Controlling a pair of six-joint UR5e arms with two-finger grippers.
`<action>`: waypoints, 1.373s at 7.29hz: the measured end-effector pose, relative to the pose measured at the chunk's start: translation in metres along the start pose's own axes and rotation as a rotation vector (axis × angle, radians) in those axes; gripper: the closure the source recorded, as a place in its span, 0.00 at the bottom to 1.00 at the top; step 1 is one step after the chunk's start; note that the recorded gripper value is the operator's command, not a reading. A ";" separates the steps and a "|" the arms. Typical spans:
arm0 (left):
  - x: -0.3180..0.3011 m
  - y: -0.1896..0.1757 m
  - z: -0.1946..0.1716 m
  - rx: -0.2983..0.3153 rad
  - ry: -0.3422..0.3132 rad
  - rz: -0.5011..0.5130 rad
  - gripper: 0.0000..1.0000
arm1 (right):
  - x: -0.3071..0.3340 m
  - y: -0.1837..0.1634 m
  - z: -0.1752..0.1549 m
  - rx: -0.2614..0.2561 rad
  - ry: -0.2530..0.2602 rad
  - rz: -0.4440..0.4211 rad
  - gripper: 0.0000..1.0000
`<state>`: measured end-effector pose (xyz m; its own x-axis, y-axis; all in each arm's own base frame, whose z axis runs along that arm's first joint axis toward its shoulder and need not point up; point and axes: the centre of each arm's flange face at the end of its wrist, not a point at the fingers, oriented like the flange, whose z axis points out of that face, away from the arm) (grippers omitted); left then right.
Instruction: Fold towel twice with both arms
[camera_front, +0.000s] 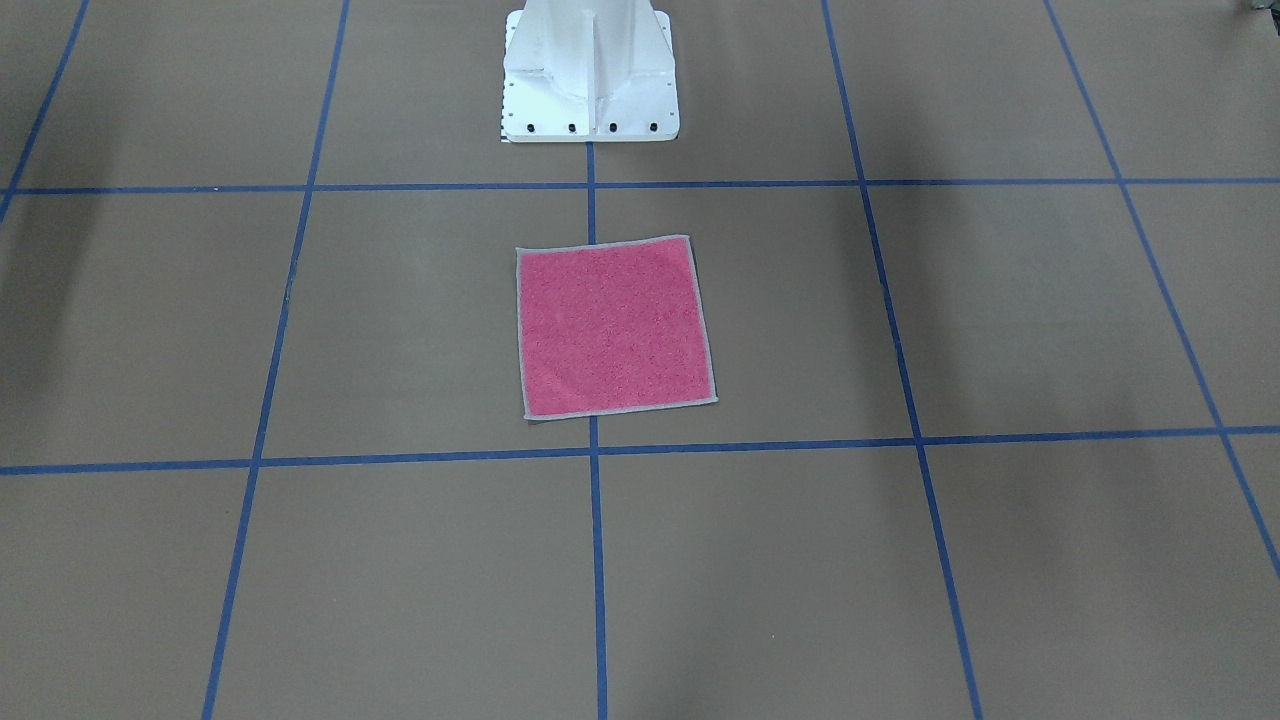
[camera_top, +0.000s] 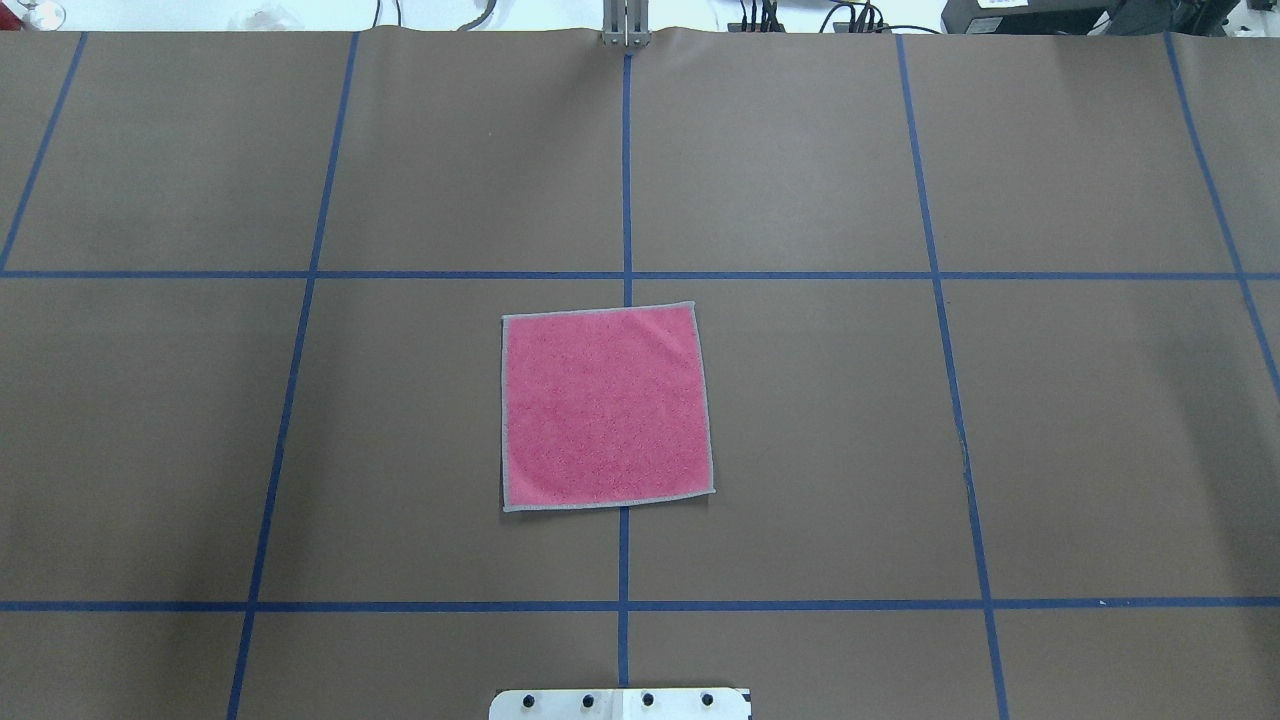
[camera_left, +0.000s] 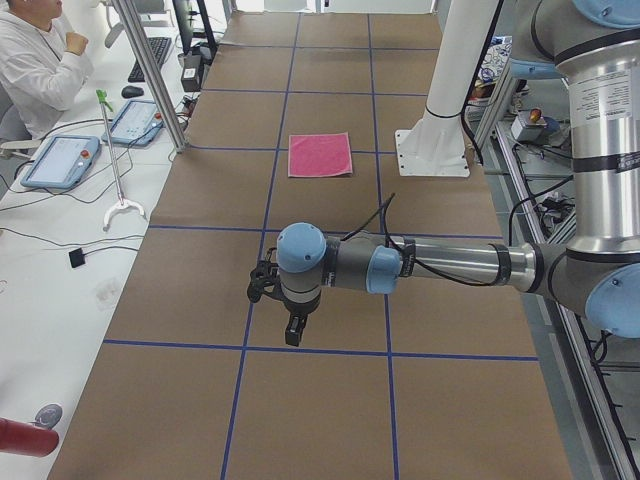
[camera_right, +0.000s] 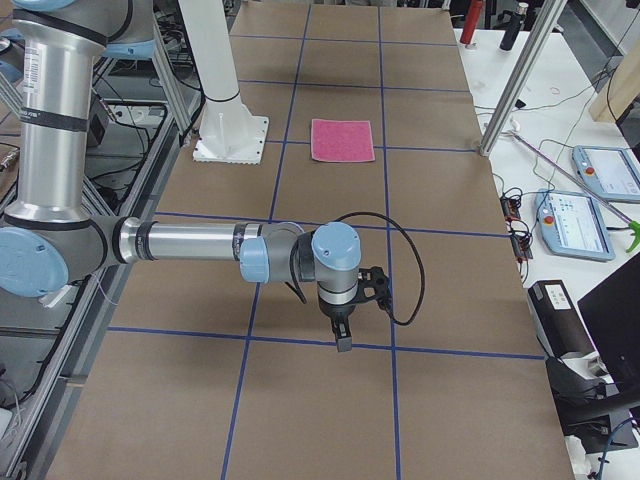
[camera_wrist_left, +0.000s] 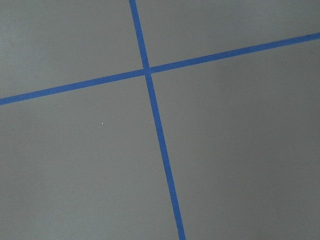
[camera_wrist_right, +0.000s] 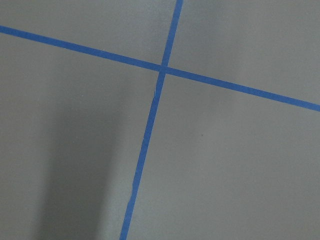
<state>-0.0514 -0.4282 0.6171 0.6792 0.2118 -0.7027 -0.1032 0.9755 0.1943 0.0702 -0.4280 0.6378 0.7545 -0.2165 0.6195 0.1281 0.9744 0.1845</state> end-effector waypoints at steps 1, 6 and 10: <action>0.001 0.000 0.001 -0.002 0.001 0.002 0.00 | 0.000 0.000 0.000 0.000 0.000 0.000 0.00; 0.003 0.001 0.003 -0.007 0.005 0.003 0.00 | 0.000 0.003 0.002 -0.004 -0.010 0.005 0.00; 0.010 -0.013 -0.005 0.016 0.007 0.019 0.00 | -0.004 0.001 0.000 0.006 -0.031 0.000 0.00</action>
<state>-0.0467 -0.4384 0.6044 0.6725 0.2303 -0.7033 -0.1040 0.9703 0.2183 0.0678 -0.4261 0.6353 0.7338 -0.2187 0.6432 0.1245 0.9740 0.1892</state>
